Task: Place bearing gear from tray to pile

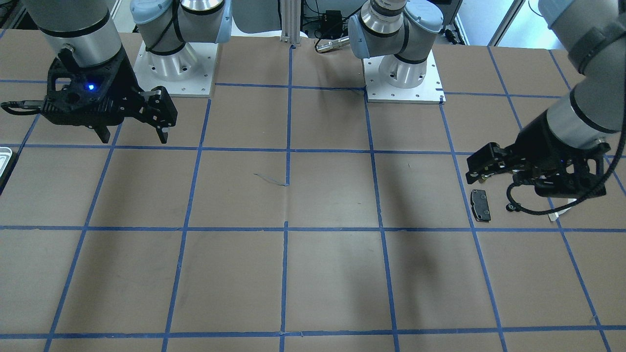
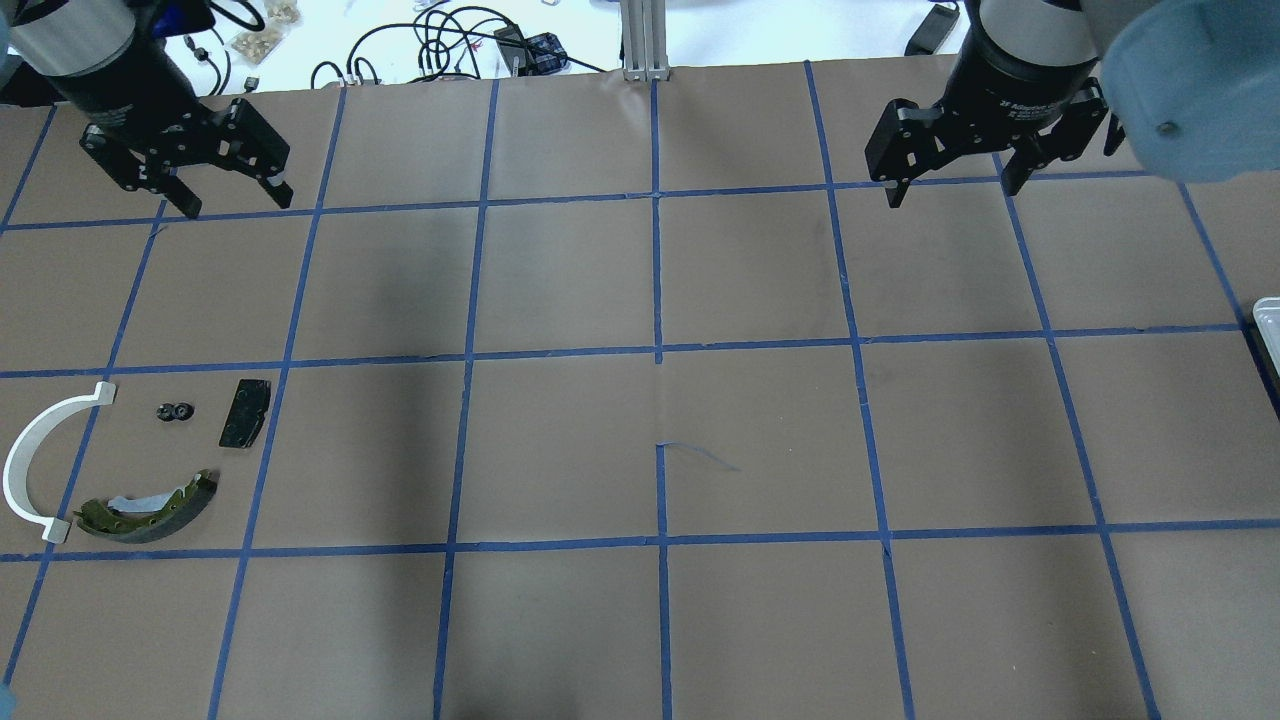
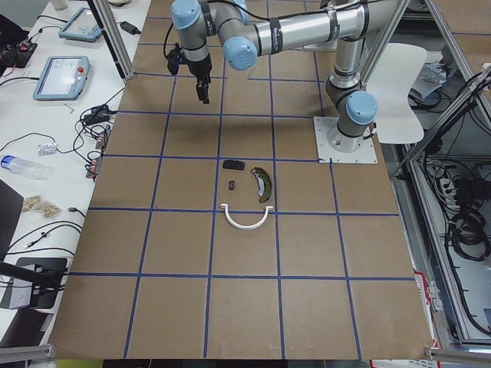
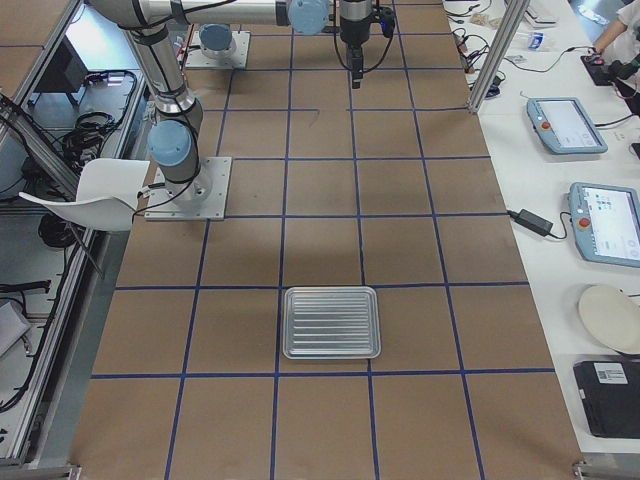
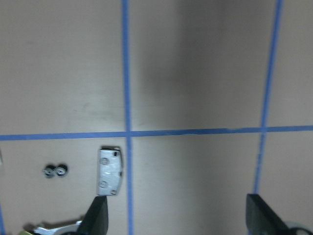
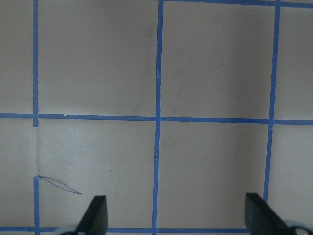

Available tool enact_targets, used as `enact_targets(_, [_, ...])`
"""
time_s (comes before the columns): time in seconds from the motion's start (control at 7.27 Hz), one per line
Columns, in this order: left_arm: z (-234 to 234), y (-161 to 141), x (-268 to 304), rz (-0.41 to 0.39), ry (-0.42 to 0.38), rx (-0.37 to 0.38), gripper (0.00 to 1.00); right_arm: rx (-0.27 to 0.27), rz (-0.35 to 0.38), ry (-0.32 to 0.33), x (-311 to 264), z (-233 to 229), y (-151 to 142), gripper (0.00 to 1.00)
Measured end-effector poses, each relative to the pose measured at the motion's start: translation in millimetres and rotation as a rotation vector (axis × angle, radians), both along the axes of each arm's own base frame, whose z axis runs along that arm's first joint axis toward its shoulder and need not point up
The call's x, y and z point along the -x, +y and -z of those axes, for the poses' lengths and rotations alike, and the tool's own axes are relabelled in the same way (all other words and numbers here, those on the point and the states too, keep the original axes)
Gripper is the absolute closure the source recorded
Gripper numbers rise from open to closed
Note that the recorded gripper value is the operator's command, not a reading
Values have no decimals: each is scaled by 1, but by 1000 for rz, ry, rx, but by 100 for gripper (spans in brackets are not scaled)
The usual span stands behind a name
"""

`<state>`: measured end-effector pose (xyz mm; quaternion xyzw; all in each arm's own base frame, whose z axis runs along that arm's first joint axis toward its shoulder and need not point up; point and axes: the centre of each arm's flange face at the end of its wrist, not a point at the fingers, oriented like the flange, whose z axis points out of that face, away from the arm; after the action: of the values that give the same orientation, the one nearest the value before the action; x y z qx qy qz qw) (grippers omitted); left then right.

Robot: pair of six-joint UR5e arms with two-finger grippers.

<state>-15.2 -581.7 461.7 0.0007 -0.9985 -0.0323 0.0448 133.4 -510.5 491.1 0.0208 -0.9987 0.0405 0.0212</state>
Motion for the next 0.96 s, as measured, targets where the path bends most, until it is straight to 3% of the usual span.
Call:
enact_targets(0.41, [-13,39,62,57,0,-14,0,0,0,0,0,0,0,0])
enact_targets(0.96, [-15,90,67,71,-67,-24,0,0,1,2,1,0,0,0])
